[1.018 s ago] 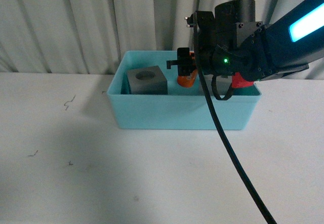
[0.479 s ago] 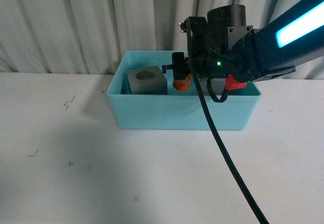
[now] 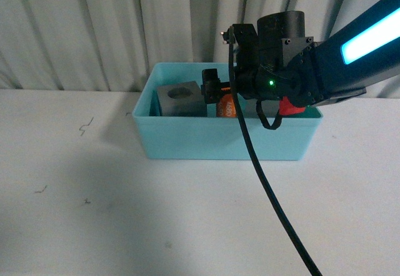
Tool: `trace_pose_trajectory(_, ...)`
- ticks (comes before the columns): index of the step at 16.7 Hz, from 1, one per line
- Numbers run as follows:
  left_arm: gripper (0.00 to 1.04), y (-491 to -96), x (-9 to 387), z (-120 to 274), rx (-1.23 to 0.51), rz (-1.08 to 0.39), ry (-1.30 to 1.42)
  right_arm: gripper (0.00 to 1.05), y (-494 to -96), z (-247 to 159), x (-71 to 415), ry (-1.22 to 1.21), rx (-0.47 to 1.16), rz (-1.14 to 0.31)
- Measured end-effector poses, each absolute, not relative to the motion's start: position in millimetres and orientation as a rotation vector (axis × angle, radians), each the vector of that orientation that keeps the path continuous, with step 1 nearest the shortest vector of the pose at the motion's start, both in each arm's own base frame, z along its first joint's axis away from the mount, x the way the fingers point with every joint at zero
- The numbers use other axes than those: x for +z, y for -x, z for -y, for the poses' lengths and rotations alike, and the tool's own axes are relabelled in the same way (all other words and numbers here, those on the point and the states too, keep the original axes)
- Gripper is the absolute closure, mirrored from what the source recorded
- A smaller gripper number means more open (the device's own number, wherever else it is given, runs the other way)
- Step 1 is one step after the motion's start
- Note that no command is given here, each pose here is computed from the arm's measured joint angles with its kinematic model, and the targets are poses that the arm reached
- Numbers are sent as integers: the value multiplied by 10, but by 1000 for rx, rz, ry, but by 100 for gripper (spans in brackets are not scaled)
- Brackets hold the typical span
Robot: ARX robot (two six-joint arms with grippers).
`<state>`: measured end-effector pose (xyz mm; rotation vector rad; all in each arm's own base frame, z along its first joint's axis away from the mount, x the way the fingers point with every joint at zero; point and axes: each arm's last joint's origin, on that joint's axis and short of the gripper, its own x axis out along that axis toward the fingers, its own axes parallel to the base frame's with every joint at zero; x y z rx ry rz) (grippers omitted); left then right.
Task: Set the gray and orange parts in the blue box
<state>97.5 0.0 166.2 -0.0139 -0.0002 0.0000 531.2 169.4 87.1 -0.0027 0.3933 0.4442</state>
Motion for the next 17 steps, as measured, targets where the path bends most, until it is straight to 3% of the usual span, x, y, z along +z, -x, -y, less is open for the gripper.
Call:
trace_pose_trajectory(4, 7, -975, 1662, 0, 0, 1, 14, 6, -5248, -1587, 921, 0, 423, -367)
trace_pose_trajectory(7, 7, -975, 1662, 0, 0, 0, 14, 6, -5030, -1409, 1281, 44, 383, -256)
trace_pose_trajectory(9, 7, -975, 1662, 0, 0, 0, 14, 6, -4781, -1252, 1612, 99, 337, -177)
trace_pose_trajectory(12, 7, -975, 1662, 0, 0, 0, 14, 6, -4145, -817, 1965, 119, 141, -114)
trace_pose_trajectory(13, 7, -975, 1662, 0, 0, 0, 14, 6, -3695, -628, 1902, 81, 35, -171)
trace_pose_trajectory(17, 7, -975, 1662, 0, 0, 0, 14, 6, -3217, -522, 1683, 42, -5, -269)
